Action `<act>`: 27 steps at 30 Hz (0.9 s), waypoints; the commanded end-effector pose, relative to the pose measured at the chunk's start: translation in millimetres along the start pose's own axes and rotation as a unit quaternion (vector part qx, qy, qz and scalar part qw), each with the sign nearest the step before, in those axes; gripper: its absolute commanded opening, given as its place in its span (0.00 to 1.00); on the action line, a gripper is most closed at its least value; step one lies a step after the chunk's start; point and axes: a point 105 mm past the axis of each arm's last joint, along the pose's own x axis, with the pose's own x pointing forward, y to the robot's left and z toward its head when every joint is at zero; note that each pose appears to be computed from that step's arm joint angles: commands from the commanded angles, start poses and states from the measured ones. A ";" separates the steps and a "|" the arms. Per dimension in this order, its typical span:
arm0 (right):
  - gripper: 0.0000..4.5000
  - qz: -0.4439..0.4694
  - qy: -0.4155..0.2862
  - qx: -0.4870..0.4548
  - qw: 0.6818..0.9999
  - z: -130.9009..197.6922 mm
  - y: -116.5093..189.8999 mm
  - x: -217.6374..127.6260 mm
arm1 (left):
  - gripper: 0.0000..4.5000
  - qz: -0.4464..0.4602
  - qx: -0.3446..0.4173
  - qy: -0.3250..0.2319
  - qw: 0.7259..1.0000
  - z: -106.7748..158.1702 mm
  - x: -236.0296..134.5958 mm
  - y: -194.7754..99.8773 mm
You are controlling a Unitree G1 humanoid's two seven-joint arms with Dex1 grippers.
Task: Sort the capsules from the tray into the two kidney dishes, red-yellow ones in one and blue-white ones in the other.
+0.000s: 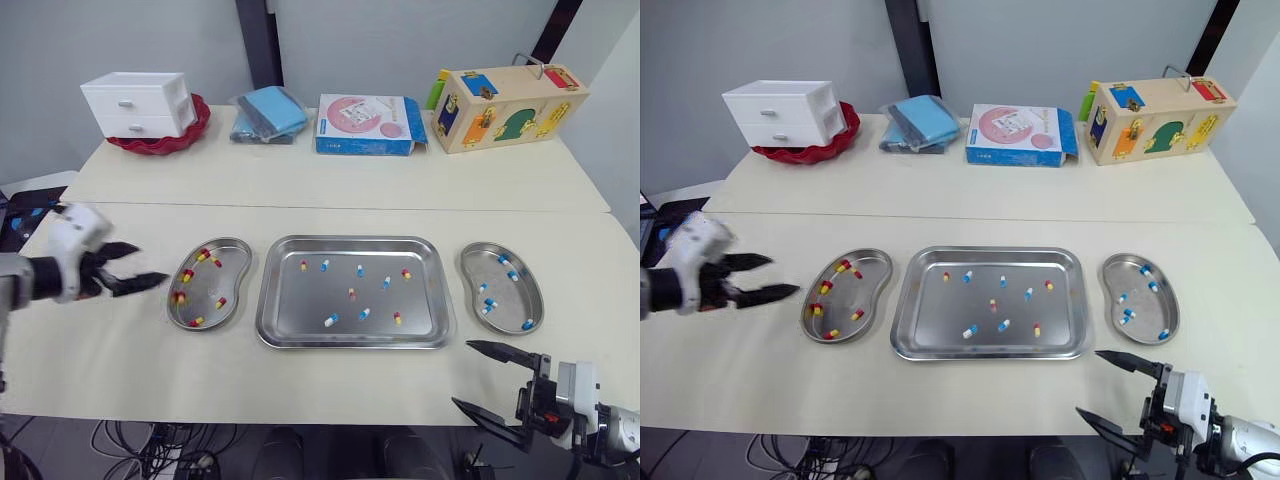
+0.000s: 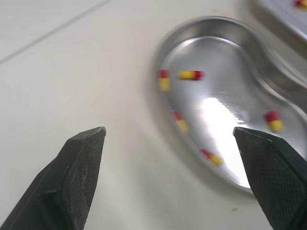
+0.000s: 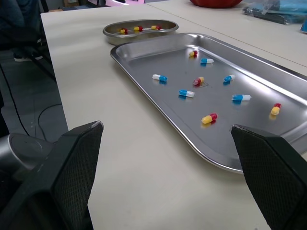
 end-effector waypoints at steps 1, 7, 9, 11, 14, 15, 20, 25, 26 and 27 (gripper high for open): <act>1.00 -0.009 -0.005 -0.010 1.000 3.9 -4.4 -2.8 | 0.98 0.057 -0.013 0.004 0.998 -14.9 -17.7 25.7; 1.00 -0.014 0.007 0.002 1.000 -6.9 0.2 -7.0 | 0.98 0.145 -0.008 0.015 0.989 -28.9 -29.2 55.9; 1.00 -0.014 0.008 0.003 1.000 -8.5 1.6 -7.5 | 0.98 0.159 -0.008 0.013 0.987 -30.8 -30.6 60.3; 1.00 -0.015 0.009 0.005 1.000 -8.9 2.1 -8.4 | 0.98 0.157 -0.008 0.011 0.987 -31.6 -29.8 60.4; 1.00 -0.012 0.015 0.009 1.000 -10.3 4.1 -11.5 | 0.98 0.147 -0.011 0.005 0.989 -30.1 -27.6 57.7; 1.00 -0.011 0.017 0.008 1.000 -10.7 4.6 -12.4 | 0.98 0.146 -0.013 0.005 0.989 -32.1 -27.4 57.5; 1.00 -0.009 0.019 0.007 1.000 -10.7 3.9 -13.2 | 0.98 0.139 -0.012 0.004 0.990 -32.4 -24.8 55.0; 1.00 -0.003 0.020 0.008 1.000 -10.9 5.2 -12.7 | 0.98 0.133 -0.012 0.001 0.991 -31.4 -21.4 53.1; 1.00 -0.003 0.020 0.007 1.000 -11.0 5.1 -12.7 | 0.98 0.129 -0.011 0.001 0.992 -30.7 -20.0 51.8; 1.00 -0.004 0.020 0.007 1.000 -11.0 4.8 -12.6 | 0.98 0.126 -0.010 0.001 0.992 -30.2 -19.0 51.0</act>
